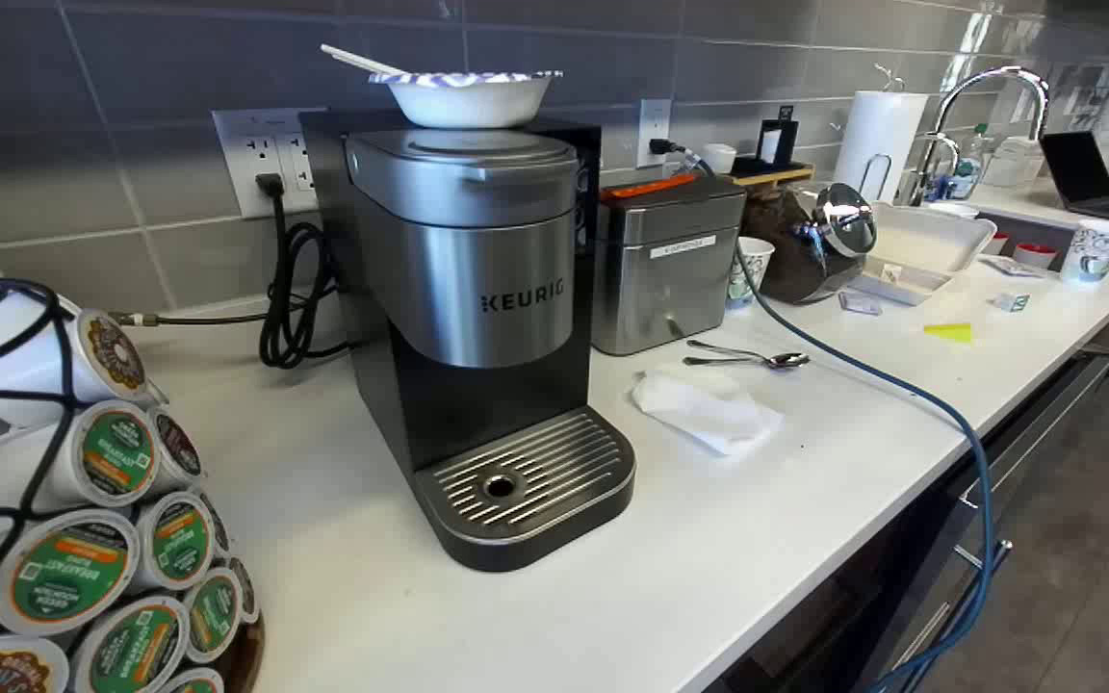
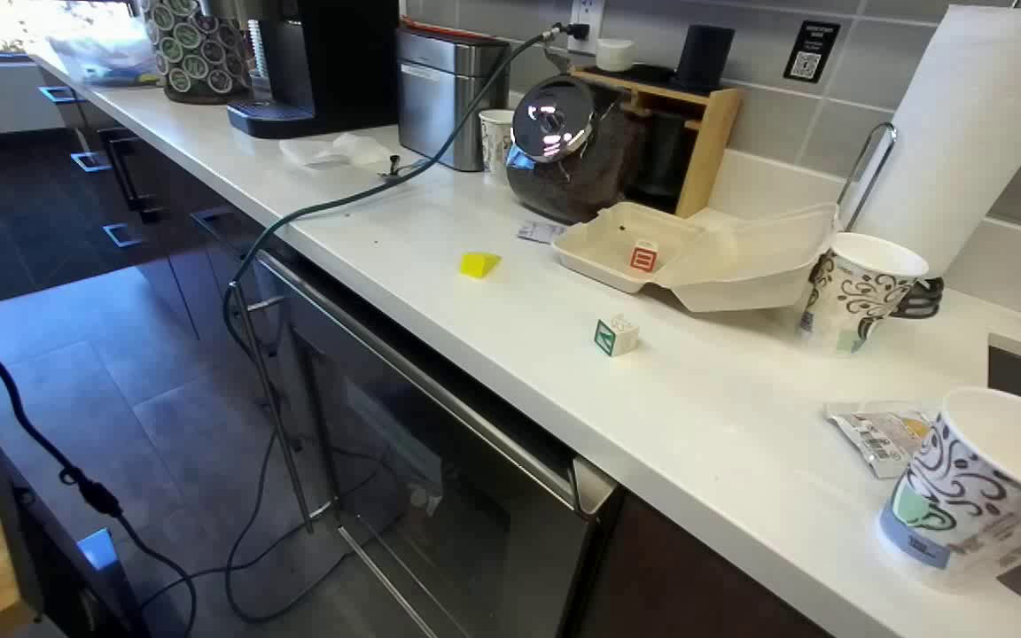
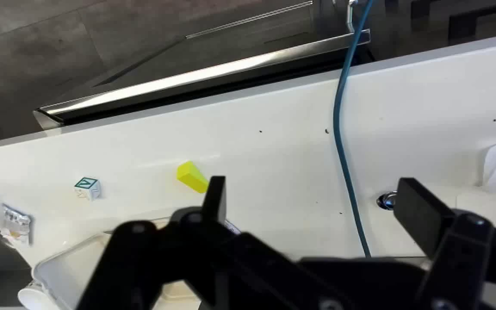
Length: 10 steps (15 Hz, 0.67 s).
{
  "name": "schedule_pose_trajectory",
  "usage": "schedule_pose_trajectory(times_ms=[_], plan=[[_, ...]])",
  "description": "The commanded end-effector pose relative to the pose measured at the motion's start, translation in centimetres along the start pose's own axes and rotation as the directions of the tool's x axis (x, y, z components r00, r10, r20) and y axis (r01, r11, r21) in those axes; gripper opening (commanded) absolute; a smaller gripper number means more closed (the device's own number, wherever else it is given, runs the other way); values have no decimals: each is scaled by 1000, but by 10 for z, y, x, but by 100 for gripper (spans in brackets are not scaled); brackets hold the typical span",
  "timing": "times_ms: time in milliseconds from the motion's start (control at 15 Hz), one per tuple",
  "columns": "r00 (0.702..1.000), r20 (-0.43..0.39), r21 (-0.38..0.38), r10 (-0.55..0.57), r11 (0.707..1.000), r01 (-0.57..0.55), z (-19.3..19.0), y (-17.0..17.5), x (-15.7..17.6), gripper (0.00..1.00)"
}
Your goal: Move the cube from the counter to the styrofoam pac
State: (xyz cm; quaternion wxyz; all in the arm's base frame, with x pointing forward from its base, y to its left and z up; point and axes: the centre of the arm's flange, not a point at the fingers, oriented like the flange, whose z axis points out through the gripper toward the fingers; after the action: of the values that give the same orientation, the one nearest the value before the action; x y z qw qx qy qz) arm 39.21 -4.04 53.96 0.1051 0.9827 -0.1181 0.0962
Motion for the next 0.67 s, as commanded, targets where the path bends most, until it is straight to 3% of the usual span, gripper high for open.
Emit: schedule_pose_trajectory(times_ms=[0, 267, 600], plan=[[1000, 0, 0, 0, 1000, 0, 0, 0, 0, 100], [1000, 0, 0, 0, 1000, 0, 0, 0, 0, 100], [977, 120, 124, 175, 974, -190, 29, 82, 54, 100]])
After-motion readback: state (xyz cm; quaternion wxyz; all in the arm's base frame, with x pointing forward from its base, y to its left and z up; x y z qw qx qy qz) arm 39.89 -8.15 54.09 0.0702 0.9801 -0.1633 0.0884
